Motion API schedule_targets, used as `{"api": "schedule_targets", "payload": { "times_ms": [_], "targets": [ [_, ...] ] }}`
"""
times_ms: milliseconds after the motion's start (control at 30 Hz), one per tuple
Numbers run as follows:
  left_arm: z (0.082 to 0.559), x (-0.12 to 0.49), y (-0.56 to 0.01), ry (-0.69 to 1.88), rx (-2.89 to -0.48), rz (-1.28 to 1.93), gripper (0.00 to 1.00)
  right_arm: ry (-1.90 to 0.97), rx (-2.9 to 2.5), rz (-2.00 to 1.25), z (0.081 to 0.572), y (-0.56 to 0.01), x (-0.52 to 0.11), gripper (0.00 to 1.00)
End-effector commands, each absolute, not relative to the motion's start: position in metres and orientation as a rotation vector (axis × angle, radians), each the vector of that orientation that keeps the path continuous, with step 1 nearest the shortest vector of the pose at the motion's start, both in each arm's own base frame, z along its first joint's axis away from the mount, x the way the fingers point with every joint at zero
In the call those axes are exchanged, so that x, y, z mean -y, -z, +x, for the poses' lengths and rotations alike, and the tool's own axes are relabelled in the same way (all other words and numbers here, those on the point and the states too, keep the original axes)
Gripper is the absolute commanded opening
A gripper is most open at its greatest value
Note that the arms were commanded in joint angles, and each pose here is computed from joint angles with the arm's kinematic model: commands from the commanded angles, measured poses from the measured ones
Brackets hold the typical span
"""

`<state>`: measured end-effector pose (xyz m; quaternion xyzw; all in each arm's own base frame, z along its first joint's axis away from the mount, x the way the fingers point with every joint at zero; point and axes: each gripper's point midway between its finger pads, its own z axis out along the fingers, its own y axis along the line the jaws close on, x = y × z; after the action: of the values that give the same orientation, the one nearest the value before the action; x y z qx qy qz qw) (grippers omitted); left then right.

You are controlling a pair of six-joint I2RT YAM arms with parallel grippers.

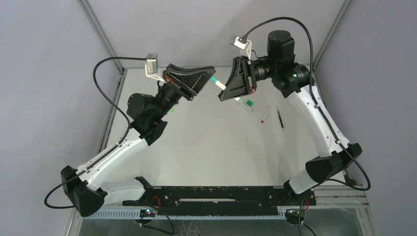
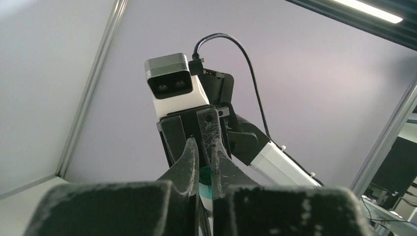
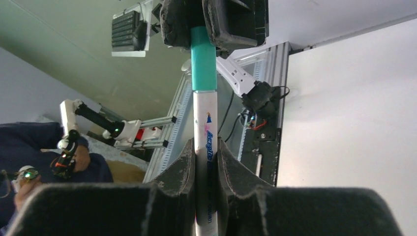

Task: Insert the pens into the pen caps
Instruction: Press the pen cap onto the pen.

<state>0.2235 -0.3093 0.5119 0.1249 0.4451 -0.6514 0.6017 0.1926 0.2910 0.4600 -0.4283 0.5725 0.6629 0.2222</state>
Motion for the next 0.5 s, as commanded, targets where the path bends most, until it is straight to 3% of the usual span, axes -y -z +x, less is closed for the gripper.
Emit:
{"api": "schedule_targets", "payload": {
  "times_ms": [0, 200, 467],
  "targets": [
    [0.135, 0.387, -0.32, 1.752, -1.76, 0.827, 0.0, -1.382, -1.395, -1.056, 0.25, -0.497, -0.31, 0.0],
    [0.149, 0.392, -0.273, 1.496, -2.087, 0.703, 0.0, -1.119, -1.432, -0.956, 0.284, -0.501, -0.302, 0.0],
    [0.117, 0.401, -0.281, 1.641, -2.017, 0.809, 0.0, -1.227, -1.407, -0.934, 0.287, -0.513, -0.304, 0.0]
  ]
}}
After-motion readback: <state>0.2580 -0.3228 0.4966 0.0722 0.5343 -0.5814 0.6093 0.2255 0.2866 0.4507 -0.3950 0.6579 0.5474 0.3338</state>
